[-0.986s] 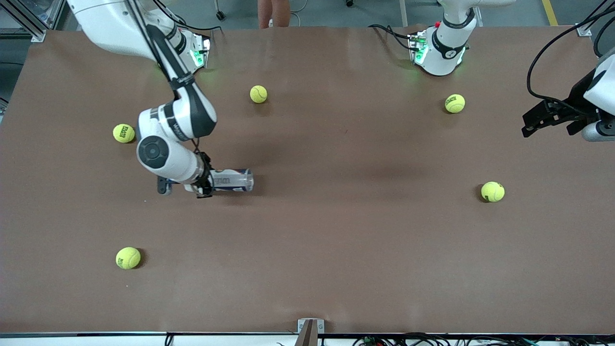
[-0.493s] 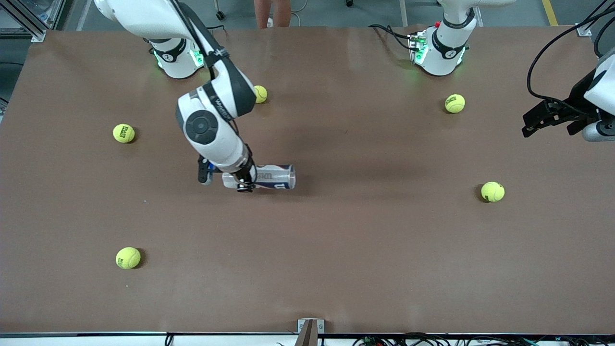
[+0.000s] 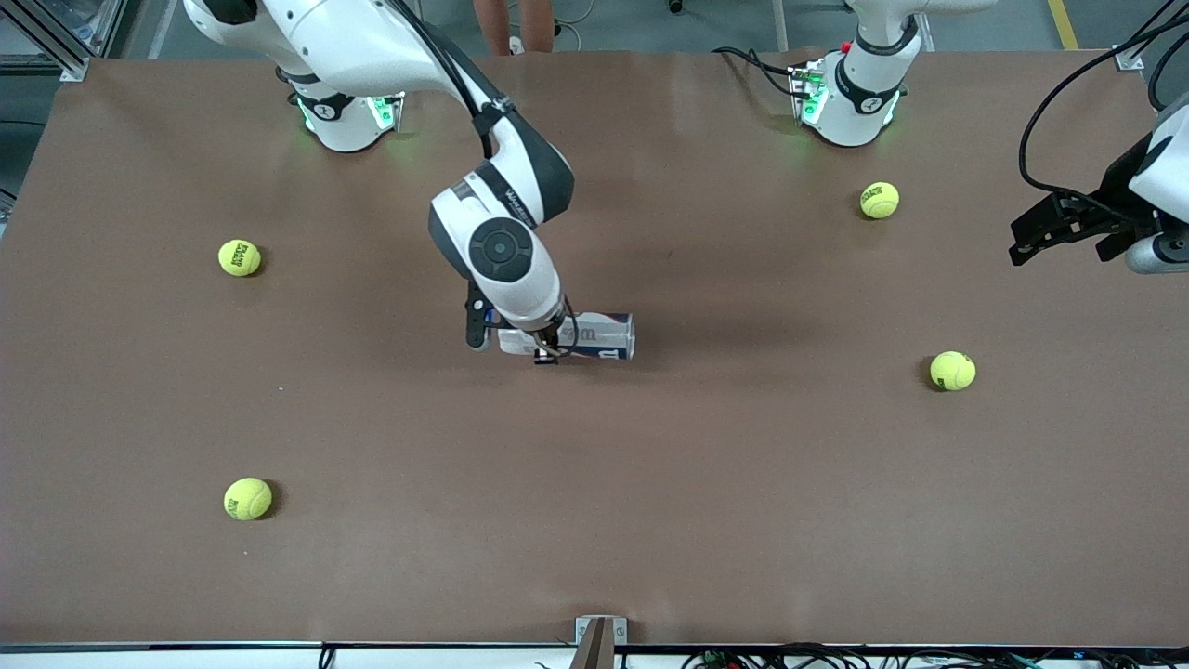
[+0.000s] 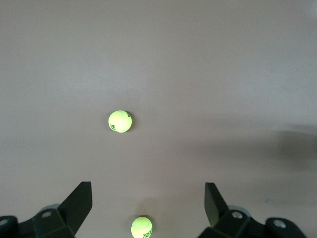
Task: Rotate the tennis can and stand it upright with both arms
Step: 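Lift and carry the can with the right gripper toward the table middle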
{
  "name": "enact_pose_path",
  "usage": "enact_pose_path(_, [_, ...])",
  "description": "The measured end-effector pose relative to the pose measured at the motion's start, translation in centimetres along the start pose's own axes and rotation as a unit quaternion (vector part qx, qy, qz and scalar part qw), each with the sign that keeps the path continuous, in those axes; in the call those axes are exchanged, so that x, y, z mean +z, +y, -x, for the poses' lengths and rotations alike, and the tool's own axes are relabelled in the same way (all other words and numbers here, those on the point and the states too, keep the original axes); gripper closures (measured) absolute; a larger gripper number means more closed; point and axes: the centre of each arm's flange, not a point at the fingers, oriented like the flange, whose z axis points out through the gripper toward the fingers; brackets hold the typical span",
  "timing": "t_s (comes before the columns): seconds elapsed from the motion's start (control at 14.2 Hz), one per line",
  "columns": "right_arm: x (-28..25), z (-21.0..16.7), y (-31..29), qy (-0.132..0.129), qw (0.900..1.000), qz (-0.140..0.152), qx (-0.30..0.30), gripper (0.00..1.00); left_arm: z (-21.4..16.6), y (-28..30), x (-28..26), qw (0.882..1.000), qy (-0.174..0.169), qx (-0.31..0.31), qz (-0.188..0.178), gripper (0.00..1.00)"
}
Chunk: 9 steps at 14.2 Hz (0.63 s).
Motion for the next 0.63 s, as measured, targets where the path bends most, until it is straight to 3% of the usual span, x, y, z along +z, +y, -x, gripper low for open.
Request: enact_pose_path(0.63, [4.5, 6.1, 1.6, 0.007, 0.999, 0.0, -0.04, 0.33, 0.0, 0.0, 0.0, 1.0, 0.0, 0.0, 0.0, 0.0])
